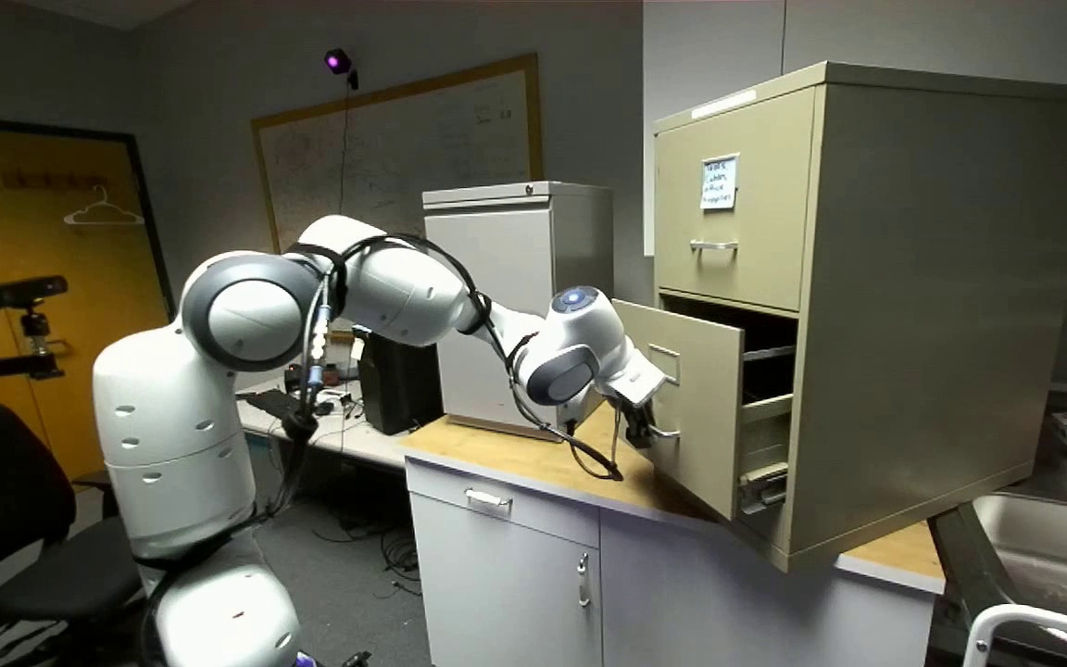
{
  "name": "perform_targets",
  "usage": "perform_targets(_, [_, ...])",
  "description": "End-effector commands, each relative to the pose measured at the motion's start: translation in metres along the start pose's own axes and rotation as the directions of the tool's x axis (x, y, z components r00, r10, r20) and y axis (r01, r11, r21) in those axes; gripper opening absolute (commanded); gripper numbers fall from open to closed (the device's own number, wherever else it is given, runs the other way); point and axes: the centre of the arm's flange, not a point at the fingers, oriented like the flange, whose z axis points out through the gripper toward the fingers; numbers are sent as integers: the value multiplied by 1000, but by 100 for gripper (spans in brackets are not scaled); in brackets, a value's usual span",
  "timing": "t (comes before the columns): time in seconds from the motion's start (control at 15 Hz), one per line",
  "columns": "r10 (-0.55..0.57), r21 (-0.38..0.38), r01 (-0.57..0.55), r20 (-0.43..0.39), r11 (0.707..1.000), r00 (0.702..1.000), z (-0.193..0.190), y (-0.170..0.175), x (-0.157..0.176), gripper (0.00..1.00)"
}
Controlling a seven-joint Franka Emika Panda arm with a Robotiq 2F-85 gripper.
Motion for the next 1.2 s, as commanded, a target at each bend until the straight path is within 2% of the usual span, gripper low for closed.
perform_targets(0.0, [-76, -60, 84, 120, 995, 990, -33, 56, -57, 7])
perform_targets(0.47, [-113, -37, 122, 174, 992, 978, -74, 104, -114, 7])
perform_targets(1.13, [-162, -25, 172, 227, 985, 960, -100, 105, -147, 7])
